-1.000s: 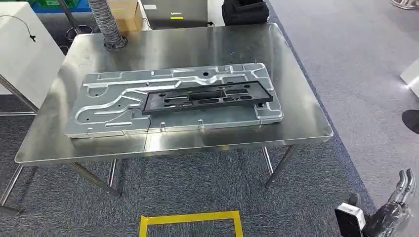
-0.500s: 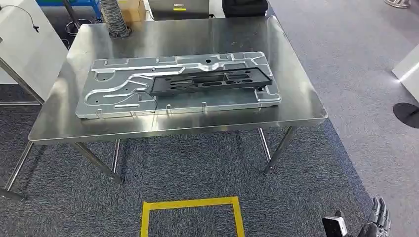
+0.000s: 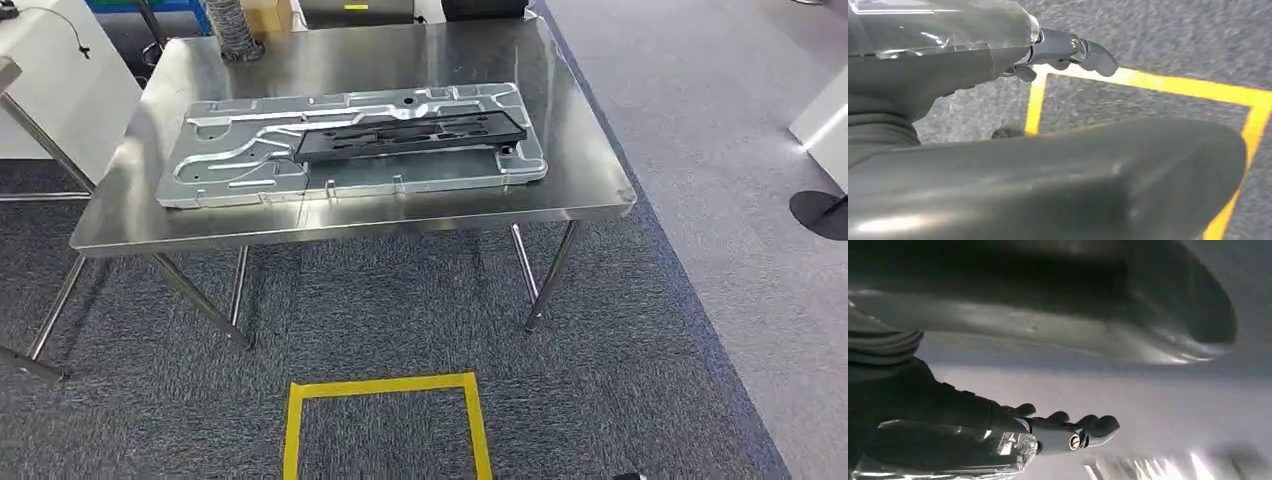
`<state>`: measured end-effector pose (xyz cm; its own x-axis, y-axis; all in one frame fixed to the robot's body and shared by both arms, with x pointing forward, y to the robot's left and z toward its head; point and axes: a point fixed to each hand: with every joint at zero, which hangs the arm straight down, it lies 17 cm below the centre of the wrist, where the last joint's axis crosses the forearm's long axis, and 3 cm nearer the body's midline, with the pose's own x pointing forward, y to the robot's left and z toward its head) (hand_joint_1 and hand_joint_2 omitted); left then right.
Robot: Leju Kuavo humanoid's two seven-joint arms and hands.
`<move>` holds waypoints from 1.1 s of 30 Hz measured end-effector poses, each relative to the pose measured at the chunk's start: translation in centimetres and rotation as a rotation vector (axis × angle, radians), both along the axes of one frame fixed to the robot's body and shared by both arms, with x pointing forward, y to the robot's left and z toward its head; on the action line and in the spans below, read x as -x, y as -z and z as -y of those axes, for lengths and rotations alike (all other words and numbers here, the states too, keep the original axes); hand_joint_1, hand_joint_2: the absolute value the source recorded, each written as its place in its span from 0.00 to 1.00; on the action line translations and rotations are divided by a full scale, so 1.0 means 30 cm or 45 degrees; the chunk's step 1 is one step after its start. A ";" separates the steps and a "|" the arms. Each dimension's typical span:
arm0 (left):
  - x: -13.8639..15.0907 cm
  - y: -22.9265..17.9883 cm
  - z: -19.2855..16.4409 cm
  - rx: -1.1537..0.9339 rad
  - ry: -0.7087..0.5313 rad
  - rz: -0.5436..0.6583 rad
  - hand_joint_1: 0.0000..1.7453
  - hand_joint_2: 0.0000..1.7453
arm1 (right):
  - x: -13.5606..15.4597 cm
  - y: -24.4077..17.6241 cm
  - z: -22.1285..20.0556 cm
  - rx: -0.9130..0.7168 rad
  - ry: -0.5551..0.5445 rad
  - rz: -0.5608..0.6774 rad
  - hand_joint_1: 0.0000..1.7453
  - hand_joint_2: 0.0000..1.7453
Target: Take the parts from the cabinet and place them on the table.
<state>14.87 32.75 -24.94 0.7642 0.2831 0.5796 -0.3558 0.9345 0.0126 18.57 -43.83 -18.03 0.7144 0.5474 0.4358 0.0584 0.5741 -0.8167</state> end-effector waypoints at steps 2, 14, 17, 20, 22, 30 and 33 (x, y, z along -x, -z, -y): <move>-0.018 -0.002 0.019 0.012 0.017 0.003 0.00 0.00 | 0.114 0.129 -0.071 -0.170 0.108 -0.237 0.00 0.00; 0.009 0.017 0.136 0.073 0.164 -0.070 0.00 0.00 | 0.431 0.340 -0.453 -0.825 0.320 -0.887 0.00 0.00; 0.014 0.018 0.186 0.114 0.196 -0.075 0.00 0.00 | 0.399 0.337 -0.452 -0.836 0.321 -0.848 0.00 0.00; 0.024 0.022 0.227 0.137 0.211 -0.097 0.00 0.00 | 0.398 0.337 -0.454 -0.848 0.333 -0.838 0.00 0.00; 0.028 0.023 0.227 0.137 0.211 -0.100 0.00 0.00 | 0.398 0.337 -0.457 -0.853 0.333 -0.838 0.00 0.00; 0.063 0.035 0.281 0.166 0.241 -0.159 0.00 0.00 | 0.406 0.339 -0.479 -0.899 0.354 -0.841 0.00 0.00; 0.054 0.033 0.290 0.172 0.244 -0.158 0.00 0.00 | 0.408 0.340 -0.487 -0.908 0.365 -0.839 0.00 0.00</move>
